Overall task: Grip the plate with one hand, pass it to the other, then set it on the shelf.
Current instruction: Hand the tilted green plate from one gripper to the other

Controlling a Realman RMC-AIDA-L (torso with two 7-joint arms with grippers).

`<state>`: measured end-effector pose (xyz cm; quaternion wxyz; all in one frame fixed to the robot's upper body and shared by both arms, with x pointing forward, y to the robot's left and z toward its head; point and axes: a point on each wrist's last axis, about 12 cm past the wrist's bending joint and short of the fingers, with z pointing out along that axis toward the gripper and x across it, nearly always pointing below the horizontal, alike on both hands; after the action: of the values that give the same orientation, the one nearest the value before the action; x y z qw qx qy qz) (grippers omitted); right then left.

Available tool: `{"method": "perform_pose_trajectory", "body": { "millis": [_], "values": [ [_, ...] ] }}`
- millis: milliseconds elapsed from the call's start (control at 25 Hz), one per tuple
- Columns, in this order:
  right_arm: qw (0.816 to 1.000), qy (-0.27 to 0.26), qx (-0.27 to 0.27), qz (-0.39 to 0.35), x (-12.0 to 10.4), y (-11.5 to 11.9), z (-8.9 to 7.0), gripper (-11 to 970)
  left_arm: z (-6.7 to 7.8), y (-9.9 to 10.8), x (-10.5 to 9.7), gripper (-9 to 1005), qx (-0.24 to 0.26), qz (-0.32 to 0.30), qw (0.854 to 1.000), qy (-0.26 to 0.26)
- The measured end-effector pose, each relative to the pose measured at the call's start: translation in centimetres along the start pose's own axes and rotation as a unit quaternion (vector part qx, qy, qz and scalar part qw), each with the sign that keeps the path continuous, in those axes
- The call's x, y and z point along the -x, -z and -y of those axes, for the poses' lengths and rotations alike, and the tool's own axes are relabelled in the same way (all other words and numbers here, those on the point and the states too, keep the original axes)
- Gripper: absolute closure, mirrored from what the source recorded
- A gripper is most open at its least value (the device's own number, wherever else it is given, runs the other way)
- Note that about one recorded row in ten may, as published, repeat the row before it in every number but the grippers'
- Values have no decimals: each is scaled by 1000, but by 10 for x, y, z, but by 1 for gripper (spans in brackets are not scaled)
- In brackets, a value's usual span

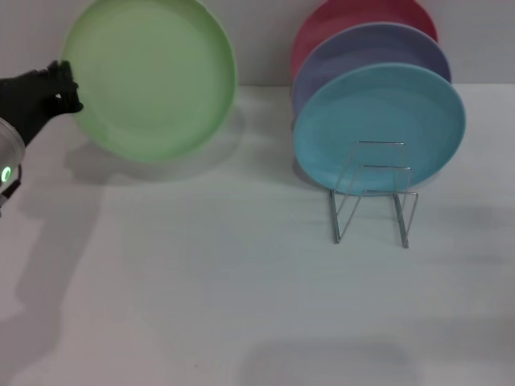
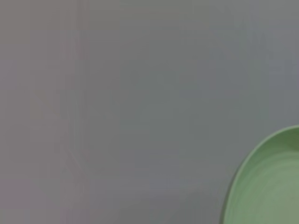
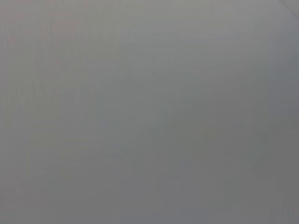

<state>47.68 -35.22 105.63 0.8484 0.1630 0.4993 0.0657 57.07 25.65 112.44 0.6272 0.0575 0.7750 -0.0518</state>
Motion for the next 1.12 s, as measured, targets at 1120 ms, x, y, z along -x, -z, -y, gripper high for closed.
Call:
{"method": "perform_pose_trajectory", "body": {
  "millis": [1120],
  "values": [
    [993,14,112,-14,0,30,-29,294,20,49,-79,945,-46,235,969,62]
  ]
}}
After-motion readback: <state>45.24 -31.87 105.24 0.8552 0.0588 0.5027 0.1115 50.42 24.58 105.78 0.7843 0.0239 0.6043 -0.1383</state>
